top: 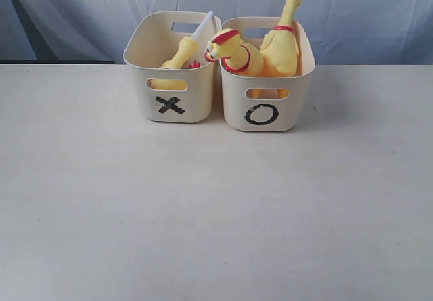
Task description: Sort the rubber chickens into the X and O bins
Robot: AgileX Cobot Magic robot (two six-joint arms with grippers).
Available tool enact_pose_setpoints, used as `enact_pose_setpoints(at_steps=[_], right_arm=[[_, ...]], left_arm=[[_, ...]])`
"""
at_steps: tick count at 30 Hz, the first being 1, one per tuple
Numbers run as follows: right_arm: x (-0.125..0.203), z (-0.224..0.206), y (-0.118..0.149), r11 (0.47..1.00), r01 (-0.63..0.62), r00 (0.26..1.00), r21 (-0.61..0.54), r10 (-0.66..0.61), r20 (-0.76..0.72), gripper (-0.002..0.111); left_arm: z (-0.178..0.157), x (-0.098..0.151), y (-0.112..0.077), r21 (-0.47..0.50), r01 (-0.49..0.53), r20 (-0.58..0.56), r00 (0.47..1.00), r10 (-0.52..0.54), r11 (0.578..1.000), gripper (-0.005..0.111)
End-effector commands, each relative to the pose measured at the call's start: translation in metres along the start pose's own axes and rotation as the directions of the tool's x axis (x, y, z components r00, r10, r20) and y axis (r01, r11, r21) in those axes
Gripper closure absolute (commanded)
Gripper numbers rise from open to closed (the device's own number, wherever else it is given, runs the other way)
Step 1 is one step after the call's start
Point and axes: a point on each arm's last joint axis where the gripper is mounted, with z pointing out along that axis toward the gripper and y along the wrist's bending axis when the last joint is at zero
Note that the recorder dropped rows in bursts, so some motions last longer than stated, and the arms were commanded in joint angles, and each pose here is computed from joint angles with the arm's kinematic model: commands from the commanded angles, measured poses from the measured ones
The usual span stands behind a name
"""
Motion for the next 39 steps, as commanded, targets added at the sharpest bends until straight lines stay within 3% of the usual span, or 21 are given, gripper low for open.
enact_pose_setpoints(at_steps=[1, 5, 9, 13, 19, 24, 39], right_arm=[[-0.021, -0.006, -0.024, 0.960, -0.032, 0.969, 0.277, -0.038, 0.245, 0.109], [-0.035, -0.019, -0.042, 0.871, -0.048, 0.916, 0.489, -0.157, 0.369, 0.109], [-0.047, -0.035, -0.052, 0.743, -0.038, 0.848, 0.669, -0.330, 0.415, 0.109], [-0.052, -0.042, -0.054, 0.661, 0.004, 0.809, 0.750, -0.443, 0.386, 0.109], [-0.052, -0.041, -0.054, 0.664, 0.017, 0.814, 0.747, -0.443, 0.375, 0.109], [-0.049, -0.038, -0.053, 0.703, -0.012, 0.831, 0.711, -0.389, 0.397, 0.109], [-0.049, -0.037, -0.053, 0.716, -0.021, 0.837, 0.698, -0.370, 0.404, 0.109]], left_arm=[[-0.026, -0.013, 0.006, -0.050, -0.001, 0.106, 0.994, 0.007, 0.999, 0.107], [-0.051, -0.024, 0.010, -0.125, -0.005, 0.208, 0.978, 0.031, 0.992, 0.107], [-0.070, -0.030, 0.011, -0.183, -0.007, 0.284, 0.957, 0.060, 0.983, 0.107], [-0.085, -0.034, 0.010, -0.207, -0.007, 0.339, 0.938, 0.078, 0.978, 0.107], [-0.103, -0.037, 0.007, -0.211, -0.003, 0.411, 0.907, 0.091, 0.977, 0.107], [-0.116, -0.039, 0.005, -0.214, 0.000, 0.459, 0.883, 0.100, 0.977, 0.107], [-0.116, -0.039, 0.005, -0.212, -0.001, 0.456, 0.884, 0.100, 0.977, 0.107]])
